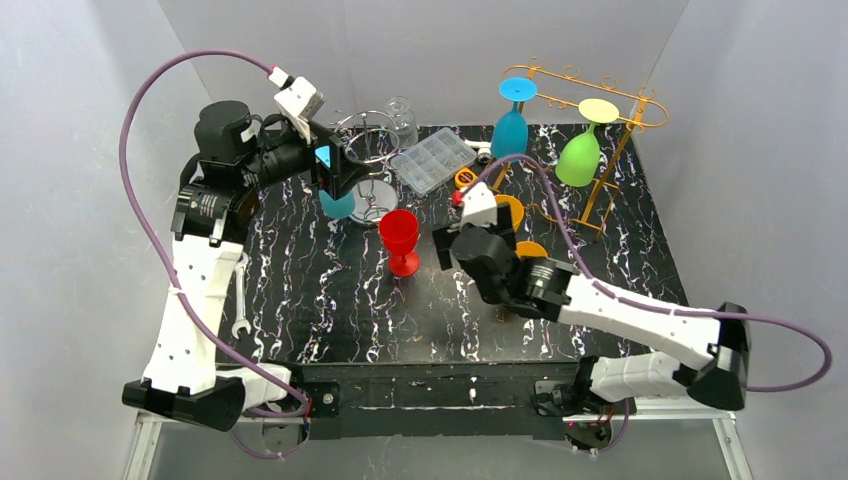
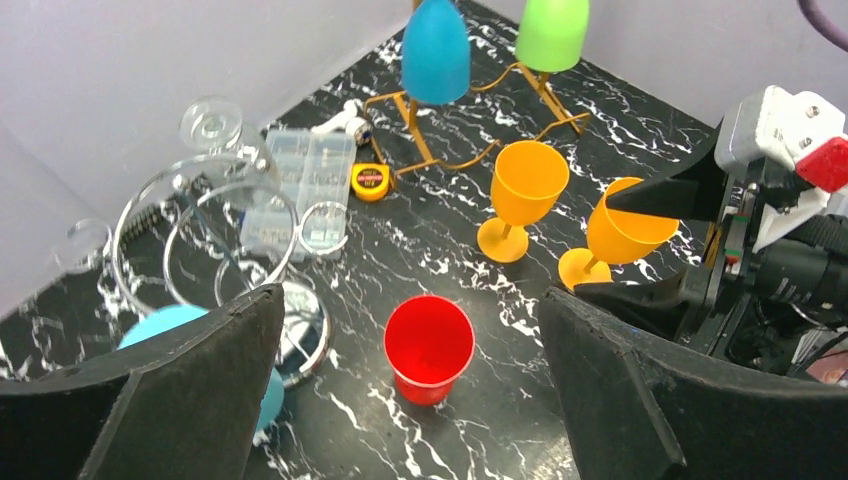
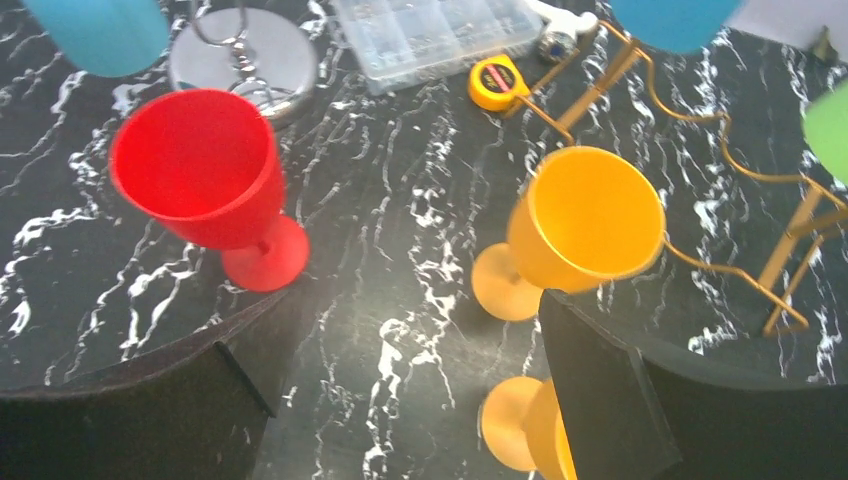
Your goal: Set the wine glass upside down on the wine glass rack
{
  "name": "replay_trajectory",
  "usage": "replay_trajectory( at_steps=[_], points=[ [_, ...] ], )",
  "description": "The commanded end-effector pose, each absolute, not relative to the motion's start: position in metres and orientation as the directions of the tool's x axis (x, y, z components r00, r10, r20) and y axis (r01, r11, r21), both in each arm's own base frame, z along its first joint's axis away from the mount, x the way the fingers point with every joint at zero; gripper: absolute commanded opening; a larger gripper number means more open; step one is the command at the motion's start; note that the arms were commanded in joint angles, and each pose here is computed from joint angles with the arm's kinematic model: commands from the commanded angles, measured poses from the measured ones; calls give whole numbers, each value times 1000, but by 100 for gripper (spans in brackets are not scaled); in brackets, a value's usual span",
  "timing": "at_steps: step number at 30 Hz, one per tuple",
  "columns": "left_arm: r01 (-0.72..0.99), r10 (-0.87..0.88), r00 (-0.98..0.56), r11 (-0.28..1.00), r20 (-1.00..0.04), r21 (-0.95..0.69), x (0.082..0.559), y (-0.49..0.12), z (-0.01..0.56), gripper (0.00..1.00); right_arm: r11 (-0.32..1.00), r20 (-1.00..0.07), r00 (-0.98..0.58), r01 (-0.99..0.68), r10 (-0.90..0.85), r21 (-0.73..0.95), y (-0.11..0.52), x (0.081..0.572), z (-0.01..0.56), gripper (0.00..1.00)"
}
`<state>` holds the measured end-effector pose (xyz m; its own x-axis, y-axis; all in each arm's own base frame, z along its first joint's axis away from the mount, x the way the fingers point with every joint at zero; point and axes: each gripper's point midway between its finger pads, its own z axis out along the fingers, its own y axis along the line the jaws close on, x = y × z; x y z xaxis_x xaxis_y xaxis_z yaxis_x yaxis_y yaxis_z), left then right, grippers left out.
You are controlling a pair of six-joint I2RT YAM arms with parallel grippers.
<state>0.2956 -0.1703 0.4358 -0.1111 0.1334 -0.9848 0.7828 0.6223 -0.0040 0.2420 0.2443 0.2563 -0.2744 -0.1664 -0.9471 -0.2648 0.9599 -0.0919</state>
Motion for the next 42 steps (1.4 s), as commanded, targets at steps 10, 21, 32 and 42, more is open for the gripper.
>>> replay_trajectory(
  at_steps=[10,21,32,42],
  points=[
    [567,90,-259,820,-962,-76,269,-122,397,98,853,-888,-384,-522,-254,-18,345,267,274,76],
    [587,98,-233,807,-968,-59,251,-121,410,98,812,-822,-499,-578,-275,79,388,308,246,60],
    [614,114,-210,788,-971,-40,242,-123,414,98,842,-778,-534,-539,-330,13,374,310,210,56],
    [641,118,-206,766,-971,-43,237,-127,412,98,853,-754,-557,-522,-348,-8,367,316,185,49]
  ],
)
